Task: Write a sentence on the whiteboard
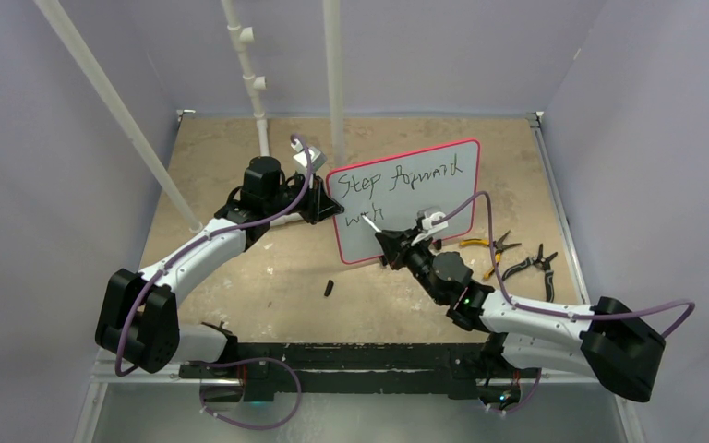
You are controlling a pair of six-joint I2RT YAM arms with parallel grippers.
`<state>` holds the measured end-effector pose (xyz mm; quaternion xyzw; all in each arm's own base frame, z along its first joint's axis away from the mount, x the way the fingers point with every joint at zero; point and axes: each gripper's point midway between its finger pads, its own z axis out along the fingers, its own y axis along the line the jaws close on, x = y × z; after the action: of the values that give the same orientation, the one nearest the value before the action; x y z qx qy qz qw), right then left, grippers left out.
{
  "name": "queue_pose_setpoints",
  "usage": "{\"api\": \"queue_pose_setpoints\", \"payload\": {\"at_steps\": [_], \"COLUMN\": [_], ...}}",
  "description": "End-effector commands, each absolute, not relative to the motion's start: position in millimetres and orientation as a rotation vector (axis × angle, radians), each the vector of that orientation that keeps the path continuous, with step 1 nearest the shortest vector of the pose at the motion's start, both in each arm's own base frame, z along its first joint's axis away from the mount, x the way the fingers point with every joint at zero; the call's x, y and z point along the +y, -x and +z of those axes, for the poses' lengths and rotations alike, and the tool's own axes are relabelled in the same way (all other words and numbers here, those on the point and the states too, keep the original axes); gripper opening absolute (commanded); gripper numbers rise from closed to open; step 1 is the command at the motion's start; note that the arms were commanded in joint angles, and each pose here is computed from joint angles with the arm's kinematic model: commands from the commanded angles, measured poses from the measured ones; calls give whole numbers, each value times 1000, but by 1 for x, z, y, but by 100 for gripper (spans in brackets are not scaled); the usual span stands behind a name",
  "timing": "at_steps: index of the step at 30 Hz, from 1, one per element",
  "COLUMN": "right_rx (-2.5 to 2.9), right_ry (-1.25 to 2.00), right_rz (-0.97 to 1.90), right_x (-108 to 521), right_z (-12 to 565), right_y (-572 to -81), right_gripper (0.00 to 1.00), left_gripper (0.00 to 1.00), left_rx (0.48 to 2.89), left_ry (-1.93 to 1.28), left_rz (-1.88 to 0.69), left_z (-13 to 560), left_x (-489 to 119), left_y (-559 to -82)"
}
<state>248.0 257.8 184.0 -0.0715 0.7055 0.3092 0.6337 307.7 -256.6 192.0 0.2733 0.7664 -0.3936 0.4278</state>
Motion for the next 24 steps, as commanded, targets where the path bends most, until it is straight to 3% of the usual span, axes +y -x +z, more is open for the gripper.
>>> {"api": "queue_pose_setpoints", "payload": {"at_steps": [1, 24], "right_rx": [1550, 1676], "right_ry": [147, 96], "right_rz": [735, 715], "right_x": [264, 249], "right_z": [209, 168], "right_y": [-252, -243], "right_gripper": [0, 0], "left_gripper": [0, 0], "left_rx": [2040, 2035], "left_ry": [-673, -675], "left_rz": [-957, -958], "left_z": [163, 165], "left_x": [-254, -254], "left_y": [-300, -299]}}
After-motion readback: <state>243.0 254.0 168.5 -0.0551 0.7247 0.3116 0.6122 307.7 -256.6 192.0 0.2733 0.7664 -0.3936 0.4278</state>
